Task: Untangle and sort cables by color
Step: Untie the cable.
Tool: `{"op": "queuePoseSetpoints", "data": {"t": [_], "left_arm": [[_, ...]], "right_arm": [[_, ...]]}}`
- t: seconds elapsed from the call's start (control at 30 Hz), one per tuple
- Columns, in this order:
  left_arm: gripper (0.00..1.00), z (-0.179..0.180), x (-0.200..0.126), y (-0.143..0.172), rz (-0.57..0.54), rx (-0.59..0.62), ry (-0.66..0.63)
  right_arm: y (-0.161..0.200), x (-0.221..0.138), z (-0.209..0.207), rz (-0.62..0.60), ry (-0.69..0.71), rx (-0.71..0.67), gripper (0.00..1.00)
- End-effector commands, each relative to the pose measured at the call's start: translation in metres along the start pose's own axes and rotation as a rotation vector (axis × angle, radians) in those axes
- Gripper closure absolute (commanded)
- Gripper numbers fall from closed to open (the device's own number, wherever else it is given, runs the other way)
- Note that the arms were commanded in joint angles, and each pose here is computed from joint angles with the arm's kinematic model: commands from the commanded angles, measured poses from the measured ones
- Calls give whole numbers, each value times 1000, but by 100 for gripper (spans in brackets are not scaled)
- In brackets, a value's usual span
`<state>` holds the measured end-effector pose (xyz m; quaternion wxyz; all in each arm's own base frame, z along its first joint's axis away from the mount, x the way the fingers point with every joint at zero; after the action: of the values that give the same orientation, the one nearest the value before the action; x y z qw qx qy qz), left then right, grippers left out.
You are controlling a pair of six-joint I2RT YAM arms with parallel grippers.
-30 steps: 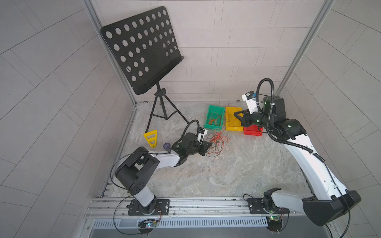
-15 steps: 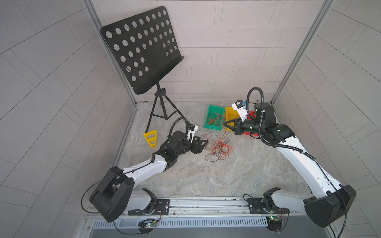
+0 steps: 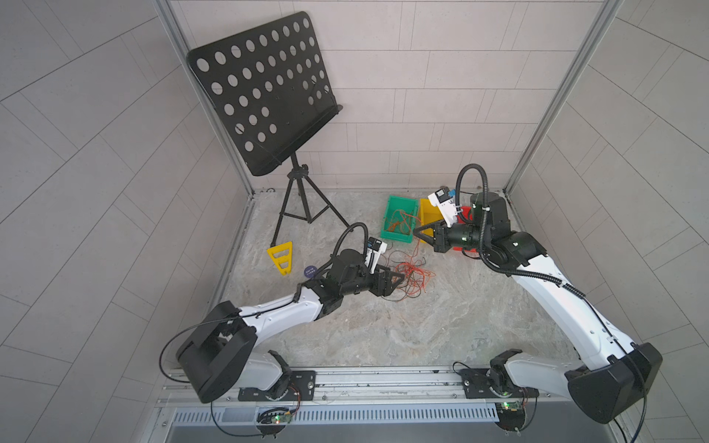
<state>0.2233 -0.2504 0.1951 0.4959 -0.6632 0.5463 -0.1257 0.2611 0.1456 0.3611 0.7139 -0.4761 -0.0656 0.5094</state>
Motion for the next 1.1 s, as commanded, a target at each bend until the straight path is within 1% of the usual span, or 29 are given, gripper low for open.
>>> {"op": "queuePoseSetpoints", "data": {"t": [0.0, 0.03, 0.1, 0.17, 0.2, 0.27, 0.4, 0.43, 0.53, 0.6, 0.7, 0.73, 0.87, 0.97, 1.03, 1.07], "left_arm": [[42, -4, 4, -15, -67, -7, 22], [49, -4, 5, -16, -66, -6, 29], [72, -5, 5, -17, -61, 0, 31], [87, -5, 1, -20, -63, 18, 11], [92, -5, -3, -21, -65, 29, -2], [97, -6, -14, -25, -65, 55, -33], [100, -10, -37, -33, -55, 108, -94], [100, -11, -41, -35, -52, 116, -105], [100, -14, -50, -40, -42, 136, -128], [100, -16, -54, -44, -38, 142, -137], [100, -18, -57, -50, -45, 143, -147], [100, -19, -58, -52, -52, 147, -147], [100, -20, -62, -58, -65, 147, -159], [100, -21, -62, -61, -71, 151, -156], [100, -21, -62, -62, -73, 153, -156], [100, -22, -62, -63, -74, 153, -156]], "right_arm": [[-1, 1, 1, -17, -3, -15, 100], [-1, 0, 1, -16, -1, -17, 100], [3, 1, -2, -1, 29, -12, 100], [8, 0, -7, 19, 70, -3, 100], [12, 0, -9, 36, 91, 6, 100], [21, 1, -17, 83, 141, 30, 100], [43, 9, -41, 190, 275, 93, 100], [46, 11, -47, 211, 303, 95, 97], [40, 8, -49, 250, 345, 42, 71], [27, 1, -40, 207, 341, -21, 52], [15, -6, -25, 117, 298, -75, 34], [15, -4, -22, 107, 282, -80, 31], [33, 22, -14, 160, 112, -38, 28], [50, 50, -11, 211, 42, -8, 29], [55, 64, -13, 233, 42, 3, 33], [56, 71, -14, 242, 41, 16, 38]]}}
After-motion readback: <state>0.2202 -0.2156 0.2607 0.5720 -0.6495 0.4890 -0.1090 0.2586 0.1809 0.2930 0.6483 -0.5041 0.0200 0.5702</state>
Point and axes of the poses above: each gripper's point midway between its finger pads, its own x axis out along the fingers, its own z axis along the line the jaws close on, y = z × x, the point moved 9 cm from there along -x, back along the fingers, and after that the axes turned 6 degrees about x, right-handed, at the moved point
